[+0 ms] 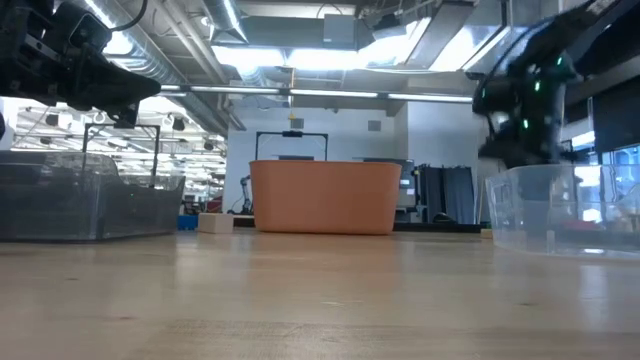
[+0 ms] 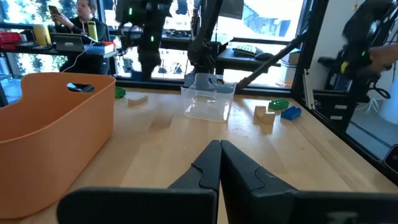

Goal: Sort & place blocks by color
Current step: Put the top right blue game piece into the transparent bin

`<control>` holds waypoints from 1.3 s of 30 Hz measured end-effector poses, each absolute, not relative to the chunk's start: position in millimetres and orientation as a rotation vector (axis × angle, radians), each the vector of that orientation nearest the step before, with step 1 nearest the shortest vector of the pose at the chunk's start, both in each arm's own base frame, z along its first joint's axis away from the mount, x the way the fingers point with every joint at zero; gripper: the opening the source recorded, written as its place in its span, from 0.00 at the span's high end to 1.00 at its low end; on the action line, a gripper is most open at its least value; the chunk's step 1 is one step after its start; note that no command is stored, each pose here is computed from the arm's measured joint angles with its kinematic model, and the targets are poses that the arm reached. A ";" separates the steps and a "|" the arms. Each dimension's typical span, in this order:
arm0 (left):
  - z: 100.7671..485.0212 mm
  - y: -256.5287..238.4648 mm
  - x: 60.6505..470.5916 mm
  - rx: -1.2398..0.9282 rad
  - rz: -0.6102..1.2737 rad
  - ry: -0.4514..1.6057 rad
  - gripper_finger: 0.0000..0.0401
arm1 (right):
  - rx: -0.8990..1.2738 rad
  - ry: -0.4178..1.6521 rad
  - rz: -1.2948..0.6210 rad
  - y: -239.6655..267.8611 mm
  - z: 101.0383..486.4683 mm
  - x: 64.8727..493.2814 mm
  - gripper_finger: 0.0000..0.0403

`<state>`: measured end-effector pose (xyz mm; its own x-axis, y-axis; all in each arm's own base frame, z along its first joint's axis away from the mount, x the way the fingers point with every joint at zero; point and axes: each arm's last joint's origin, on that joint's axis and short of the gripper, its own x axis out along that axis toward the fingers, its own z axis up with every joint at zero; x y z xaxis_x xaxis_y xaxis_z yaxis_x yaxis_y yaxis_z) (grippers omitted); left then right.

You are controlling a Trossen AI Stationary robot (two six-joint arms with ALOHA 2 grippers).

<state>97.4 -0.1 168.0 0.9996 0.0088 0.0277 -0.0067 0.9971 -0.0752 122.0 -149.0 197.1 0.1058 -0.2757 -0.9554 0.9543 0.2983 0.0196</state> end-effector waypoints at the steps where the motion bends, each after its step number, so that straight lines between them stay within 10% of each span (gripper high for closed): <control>1: 168.0 -0.1 97.4 -0.075 0.008 -0.028 1.00 | 0.805 1.012 -1.043 -147.5 207.9 123.1 0.77; 11: 168.0 -0.1 97.4 -0.075 0.008 -0.028 1.00 | 0.758 0.521 -0.707 -115.2 275.5 121.5 0.77; 39: 167.9 -0.1 97.4 -0.075 0.008 -0.028 1.00 | 0.665 0.241 -0.386 -74.4 312.9 141.6 0.77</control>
<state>97.4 -0.1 167.9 0.9996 0.0087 0.0273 -0.0066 0.9971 -0.0752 141.6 -74.4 312.9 0.9021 -0.2694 -0.3372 0.4212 0.7201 0.5514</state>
